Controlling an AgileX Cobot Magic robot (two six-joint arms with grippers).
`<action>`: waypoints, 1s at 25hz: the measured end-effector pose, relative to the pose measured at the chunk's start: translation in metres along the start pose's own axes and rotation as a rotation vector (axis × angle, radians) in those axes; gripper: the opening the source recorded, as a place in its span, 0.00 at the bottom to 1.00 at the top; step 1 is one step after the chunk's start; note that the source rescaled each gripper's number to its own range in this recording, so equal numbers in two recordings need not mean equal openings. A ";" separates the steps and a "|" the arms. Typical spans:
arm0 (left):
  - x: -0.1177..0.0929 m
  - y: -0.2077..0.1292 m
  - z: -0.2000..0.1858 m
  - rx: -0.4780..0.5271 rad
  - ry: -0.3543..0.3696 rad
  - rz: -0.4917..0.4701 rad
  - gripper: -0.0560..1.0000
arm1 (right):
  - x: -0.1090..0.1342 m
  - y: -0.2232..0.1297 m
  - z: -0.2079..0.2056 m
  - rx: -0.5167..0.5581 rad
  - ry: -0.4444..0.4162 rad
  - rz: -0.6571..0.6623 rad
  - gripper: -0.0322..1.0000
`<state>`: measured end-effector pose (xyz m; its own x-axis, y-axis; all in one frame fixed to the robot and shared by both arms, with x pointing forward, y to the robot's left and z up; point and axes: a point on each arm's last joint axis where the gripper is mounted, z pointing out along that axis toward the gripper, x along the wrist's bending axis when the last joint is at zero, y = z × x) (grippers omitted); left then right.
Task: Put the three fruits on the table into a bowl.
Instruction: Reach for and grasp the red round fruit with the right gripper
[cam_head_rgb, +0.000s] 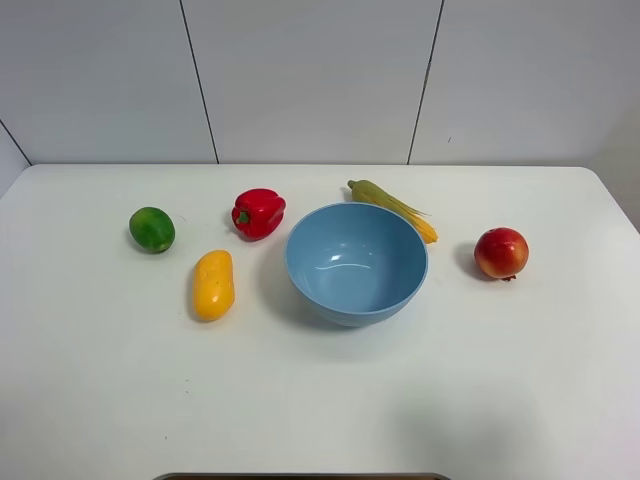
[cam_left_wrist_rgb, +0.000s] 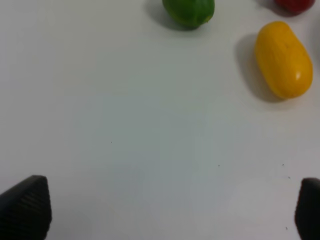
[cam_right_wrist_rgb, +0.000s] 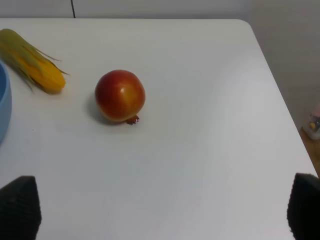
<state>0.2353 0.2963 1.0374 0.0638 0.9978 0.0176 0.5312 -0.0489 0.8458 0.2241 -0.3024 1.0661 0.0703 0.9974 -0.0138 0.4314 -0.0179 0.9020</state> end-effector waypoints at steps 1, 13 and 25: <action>0.000 0.000 0.000 0.000 0.000 0.000 1.00 | 0.000 0.000 0.000 0.000 0.000 0.000 1.00; 0.000 0.000 0.000 0.000 0.000 0.000 1.00 | 0.000 0.000 0.000 0.000 0.000 0.000 1.00; 0.000 0.000 0.000 0.001 0.000 0.000 1.00 | 0.000 0.000 0.000 0.000 0.000 0.000 1.00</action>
<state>0.2353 0.2963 1.0374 0.0639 0.9978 0.0175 0.5320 -0.0489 0.8453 0.2241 -0.3024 1.0661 0.0703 0.9974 -0.0138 0.4314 -0.0179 0.9020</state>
